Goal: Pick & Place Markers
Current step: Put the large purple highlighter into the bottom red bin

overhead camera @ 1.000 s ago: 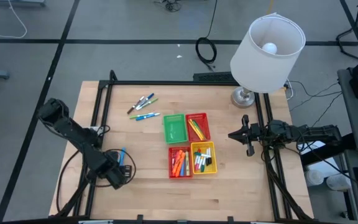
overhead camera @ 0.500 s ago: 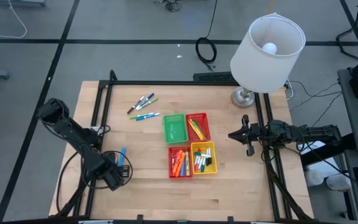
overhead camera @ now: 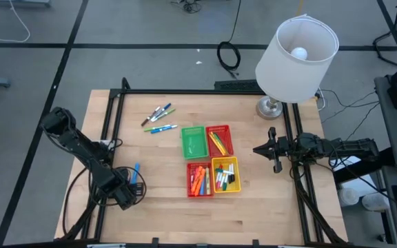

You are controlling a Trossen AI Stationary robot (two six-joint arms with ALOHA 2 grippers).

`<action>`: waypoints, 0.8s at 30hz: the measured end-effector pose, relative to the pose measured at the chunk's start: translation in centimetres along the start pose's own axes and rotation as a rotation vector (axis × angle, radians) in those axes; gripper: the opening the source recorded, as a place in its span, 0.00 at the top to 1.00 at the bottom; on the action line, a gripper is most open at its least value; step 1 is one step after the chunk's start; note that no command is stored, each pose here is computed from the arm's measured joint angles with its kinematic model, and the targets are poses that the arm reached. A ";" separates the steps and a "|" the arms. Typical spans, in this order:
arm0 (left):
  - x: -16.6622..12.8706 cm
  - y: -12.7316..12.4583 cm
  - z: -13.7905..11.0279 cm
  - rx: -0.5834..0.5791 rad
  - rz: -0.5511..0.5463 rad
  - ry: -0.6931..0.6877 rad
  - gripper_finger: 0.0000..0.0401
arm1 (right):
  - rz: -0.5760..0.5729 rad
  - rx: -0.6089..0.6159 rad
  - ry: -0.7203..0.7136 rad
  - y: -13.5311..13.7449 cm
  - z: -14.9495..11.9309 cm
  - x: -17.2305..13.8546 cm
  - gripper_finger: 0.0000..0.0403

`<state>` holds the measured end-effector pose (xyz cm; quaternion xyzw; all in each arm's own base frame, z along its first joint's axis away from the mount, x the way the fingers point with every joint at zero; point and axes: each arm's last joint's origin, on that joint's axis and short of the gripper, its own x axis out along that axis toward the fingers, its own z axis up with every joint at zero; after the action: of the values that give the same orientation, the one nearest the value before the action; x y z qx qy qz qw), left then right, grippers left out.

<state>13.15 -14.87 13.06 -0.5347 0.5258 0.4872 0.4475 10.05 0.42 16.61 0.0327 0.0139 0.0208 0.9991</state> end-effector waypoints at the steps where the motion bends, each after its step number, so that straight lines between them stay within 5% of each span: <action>1: 0.0 0.0 0.0 0.001 0.000 -0.002 0.40 | 0.000 0.000 0.000 0.0 0.0 0.0 0.96; 24: 0.0 0.3 0.5 0.013 0.011 -0.074 0.40 | 0.000 0.000 0.000 0.0 0.0 0.0 0.96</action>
<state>12.83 -14.36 13.02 -0.5103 0.5152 0.5057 0.4675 10.05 0.42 16.61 0.0328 0.0139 0.0209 0.9991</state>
